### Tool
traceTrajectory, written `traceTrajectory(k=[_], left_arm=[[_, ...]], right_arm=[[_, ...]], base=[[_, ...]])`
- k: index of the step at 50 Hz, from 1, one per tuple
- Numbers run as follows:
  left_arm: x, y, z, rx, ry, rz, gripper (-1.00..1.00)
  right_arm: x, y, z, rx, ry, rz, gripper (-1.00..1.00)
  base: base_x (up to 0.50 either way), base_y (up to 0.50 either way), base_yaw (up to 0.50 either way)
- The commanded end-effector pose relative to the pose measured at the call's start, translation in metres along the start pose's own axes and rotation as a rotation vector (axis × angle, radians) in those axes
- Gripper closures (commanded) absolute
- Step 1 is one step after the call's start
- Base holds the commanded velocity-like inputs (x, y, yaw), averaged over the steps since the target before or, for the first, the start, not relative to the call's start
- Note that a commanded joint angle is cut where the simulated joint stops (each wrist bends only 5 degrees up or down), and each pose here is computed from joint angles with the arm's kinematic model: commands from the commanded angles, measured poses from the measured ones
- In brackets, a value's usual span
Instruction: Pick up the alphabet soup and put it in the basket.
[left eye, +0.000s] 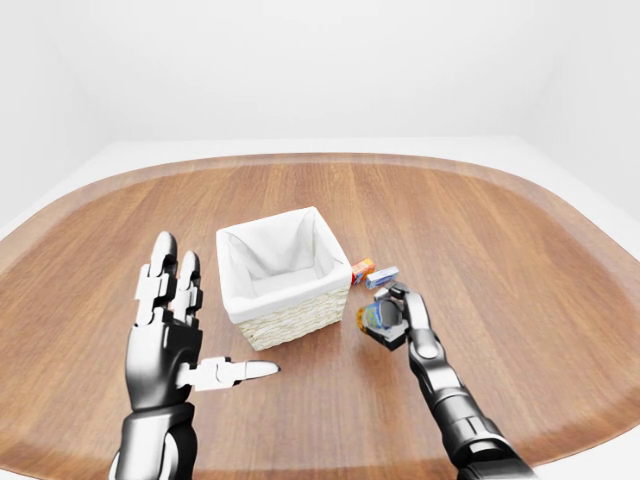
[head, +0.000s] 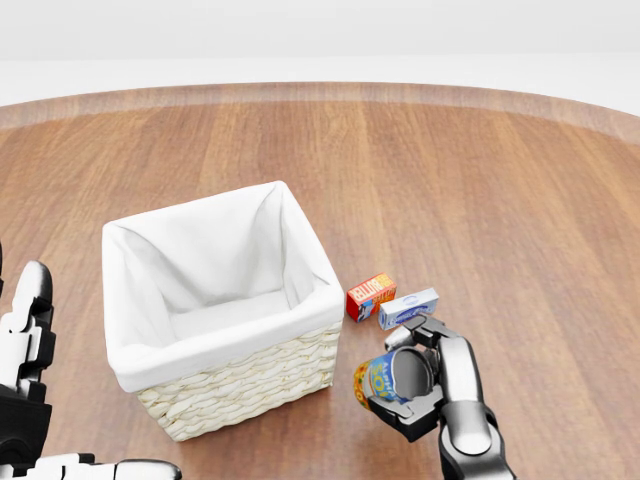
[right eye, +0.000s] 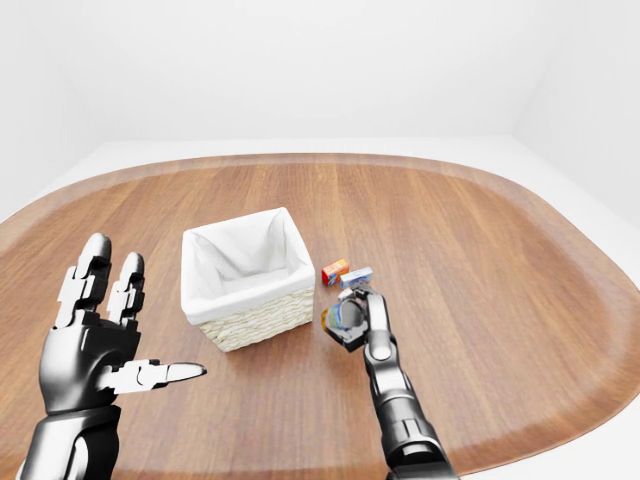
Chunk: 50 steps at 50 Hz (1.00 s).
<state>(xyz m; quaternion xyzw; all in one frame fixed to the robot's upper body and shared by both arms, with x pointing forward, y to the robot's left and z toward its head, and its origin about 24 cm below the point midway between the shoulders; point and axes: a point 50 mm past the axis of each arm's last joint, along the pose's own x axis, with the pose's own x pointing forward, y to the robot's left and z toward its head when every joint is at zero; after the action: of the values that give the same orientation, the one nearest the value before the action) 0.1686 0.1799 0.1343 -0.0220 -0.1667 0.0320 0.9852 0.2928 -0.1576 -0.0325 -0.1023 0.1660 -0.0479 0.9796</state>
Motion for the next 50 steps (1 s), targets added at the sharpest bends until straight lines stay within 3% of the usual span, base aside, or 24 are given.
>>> traceTrajectory(k=[1,31,34,40,50], left_arm=[[-0.001,0.0,0.001,-0.001,-0.003,0.0,-1.0],[-0.002,0.0,0.004,-0.004,-0.01,-0.004,-1.0],[-0.002,0.0,0.004,-0.004,-0.01,-0.003,-1.0],[-0.003,0.0,0.004,-0.005,-0.012,-0.003,-1.0],[-0.003,0.001,0.005,-0.007,-0.014,-0.002,-1.0]], right_arm=[[-0.005,-0.004,0.024,0.042,-0.126,-0.008,1.0],[-0.03,-0.012,0.077,0.105,-0.294,-0.001,1.0],[-0.04,-0.012,0.094,0.147,-0.382,0.063,1.0],[-0.062,-0.022,0.128,0.174,-0.558,0.023,1.0],[-0.085,-0.024,0.144,0.189,-0.665,-0.001,1.0]], base=[[0.0,0.0,0.0],[0.0,0.0,0.0],[0.0,0.0,0.0],[0.0,0.0,0.0],[0.0,0.0,0.0]])
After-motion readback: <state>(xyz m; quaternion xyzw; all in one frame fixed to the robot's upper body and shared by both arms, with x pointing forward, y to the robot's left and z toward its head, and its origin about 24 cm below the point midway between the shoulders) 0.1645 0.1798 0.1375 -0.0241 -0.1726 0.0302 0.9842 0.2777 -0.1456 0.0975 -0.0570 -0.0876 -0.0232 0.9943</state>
